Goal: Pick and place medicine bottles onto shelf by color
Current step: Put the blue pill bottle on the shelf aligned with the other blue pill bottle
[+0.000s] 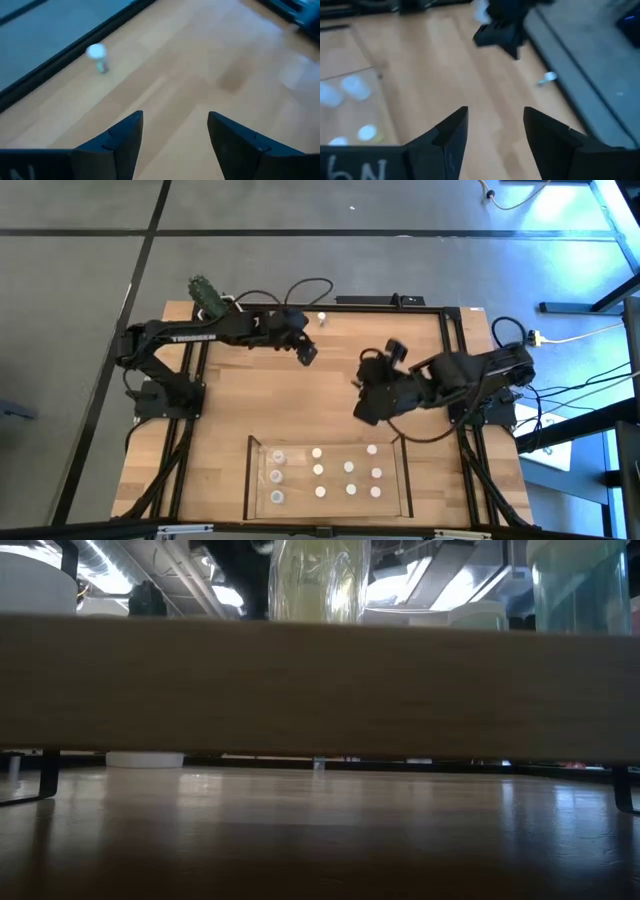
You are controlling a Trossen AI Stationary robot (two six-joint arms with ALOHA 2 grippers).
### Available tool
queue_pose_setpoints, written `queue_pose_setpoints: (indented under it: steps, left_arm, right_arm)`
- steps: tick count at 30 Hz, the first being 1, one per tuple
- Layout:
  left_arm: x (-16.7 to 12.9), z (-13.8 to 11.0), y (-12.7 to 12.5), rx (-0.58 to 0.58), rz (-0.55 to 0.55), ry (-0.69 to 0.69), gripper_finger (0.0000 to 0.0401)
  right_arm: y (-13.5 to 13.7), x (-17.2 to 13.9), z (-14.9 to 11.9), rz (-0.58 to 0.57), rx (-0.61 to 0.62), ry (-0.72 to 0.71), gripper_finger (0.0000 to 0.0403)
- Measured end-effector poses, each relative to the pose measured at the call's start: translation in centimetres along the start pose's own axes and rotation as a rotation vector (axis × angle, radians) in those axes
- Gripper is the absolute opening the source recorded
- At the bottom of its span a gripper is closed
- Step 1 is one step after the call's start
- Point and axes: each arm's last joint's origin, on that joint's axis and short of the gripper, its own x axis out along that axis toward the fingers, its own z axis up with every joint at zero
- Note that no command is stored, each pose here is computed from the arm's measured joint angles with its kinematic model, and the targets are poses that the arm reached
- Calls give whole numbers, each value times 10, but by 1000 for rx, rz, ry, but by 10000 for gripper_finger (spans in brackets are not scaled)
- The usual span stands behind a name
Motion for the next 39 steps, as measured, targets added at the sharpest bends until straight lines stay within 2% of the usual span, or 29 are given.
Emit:
queue_pose_setpoints:
  steps: [5, 10, 13, 15, 17, 20, 26, 29, 32, 36, 39]
  left_arm:
    - [23, 4, 16, -134, 62, 20, 216]
    - [41, 10, 20, -165, 59, -24, 216]
    - [51, 18, 21, -190, 11, -83, 216]
    - [55, 23, 25, -209, -63, -90, 216]
    - [57, 28, 33, -238, -101, -91, 216]
    - [53, 39, 45, -271, -88, -86, 216]
    - [32, 79, 57, -258, -59, -138, 216]
    - [34, 94, 58, -221, -22, -84, 216]
    - [48, 101, 55, -175, 21, 35, 216]
    - [74, 97, 55, -170, 82, 214, 216]
    - [95, 92, 56, -173, 102, 269, 216]
  right_arm:
    - [-25, -18, 14, -107, 26, -54, 194]
    - [-49, -25, 23, -175, -26, -59, 194]
    - [-64, -25, 31, -201, -61, -62, 194]
    - [-75, -24, 36, -210, -72, -58, 194]
    - [-85, -23, 41, -191, -77, -44, 194]
    - [-99, -21, 45, -154, -88, -26, 194]
    - [-123, -18, 49, -159, -88, -4, 194]
    - [-132, -18, 50, -179, -75, -1, 194]
    - [-139, -18, 49, -184, -57, 5, 194]
    - [-144, -17, 49, -148, -41, 18, 194]
    - [-144, -17, 49, -123, -40, 24, 194]
